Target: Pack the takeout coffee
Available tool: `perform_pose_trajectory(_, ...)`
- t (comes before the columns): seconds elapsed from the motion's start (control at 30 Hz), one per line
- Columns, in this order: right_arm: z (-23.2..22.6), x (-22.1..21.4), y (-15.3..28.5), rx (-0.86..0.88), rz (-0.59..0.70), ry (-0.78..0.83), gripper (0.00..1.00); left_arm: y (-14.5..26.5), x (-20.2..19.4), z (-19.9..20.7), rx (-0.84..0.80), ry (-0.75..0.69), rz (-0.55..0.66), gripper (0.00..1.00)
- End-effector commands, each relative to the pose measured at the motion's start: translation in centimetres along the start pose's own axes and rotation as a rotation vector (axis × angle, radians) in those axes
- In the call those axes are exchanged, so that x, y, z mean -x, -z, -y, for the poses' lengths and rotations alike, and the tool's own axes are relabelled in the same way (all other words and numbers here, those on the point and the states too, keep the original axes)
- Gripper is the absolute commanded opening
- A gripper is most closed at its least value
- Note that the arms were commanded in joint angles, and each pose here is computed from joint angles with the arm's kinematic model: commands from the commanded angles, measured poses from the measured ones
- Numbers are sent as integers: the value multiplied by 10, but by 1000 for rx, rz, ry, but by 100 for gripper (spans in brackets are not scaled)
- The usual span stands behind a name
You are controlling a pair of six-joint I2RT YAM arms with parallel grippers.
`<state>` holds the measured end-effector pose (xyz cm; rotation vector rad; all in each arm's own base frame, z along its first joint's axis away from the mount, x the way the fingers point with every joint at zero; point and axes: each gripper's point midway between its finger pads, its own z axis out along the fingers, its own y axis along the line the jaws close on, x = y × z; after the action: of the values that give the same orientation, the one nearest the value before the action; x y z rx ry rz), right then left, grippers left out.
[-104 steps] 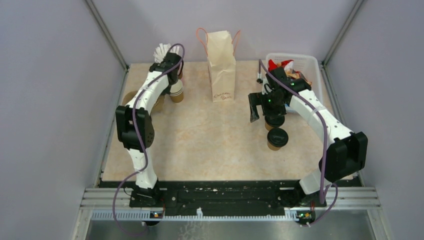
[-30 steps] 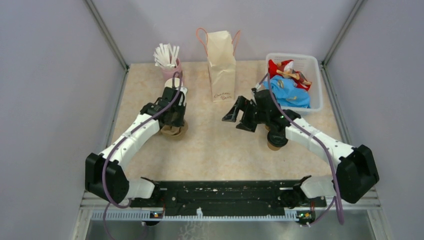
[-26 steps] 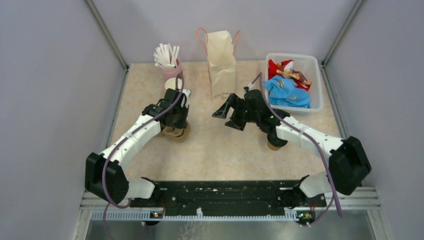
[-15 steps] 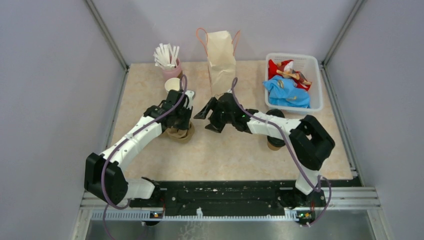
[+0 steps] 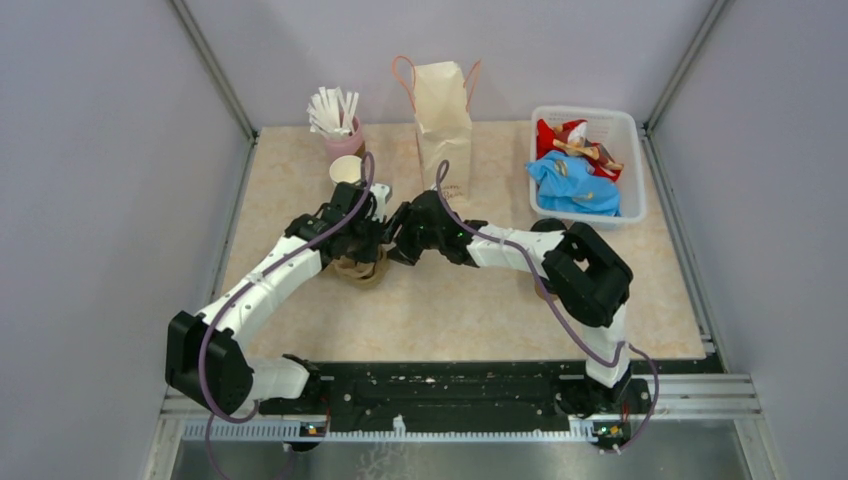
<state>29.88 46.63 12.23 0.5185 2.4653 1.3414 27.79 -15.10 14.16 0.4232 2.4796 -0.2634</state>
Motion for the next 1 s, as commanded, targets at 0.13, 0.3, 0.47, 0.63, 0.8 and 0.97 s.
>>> perform_pose_trajectory(0.13, -23, -3, 5, 9, 20, 91, 55, 4, 14, 7, -33, -31, 67, 0)
perform_pose_trajectory(0.3, -21, 8, 28, -24, 68, 137, 60, 3, 13, 6, -31, -38, 64, 0)
perform_pose_trajectory(0.47, -39, 4, 25, 20, 29, 144, 59, 1, 12, 8, -37, -43, 59, 0)
perform_pose_trajectory(0.63, -34, -14, 9, 28, -37, 105, 49, 1, 14, 7, -37, -49, 61, 0)
perform_pose_trajectory(0.8, -33, -26, 2, 49, -76, 60, 41, 0, 17, 8, -41, -48, 64, 0)
perform_pose_trajectory(0.97, -32, -24, 6, 39, -66, 45, 41, -3, 17, 8, -38, -52, 56, 0)
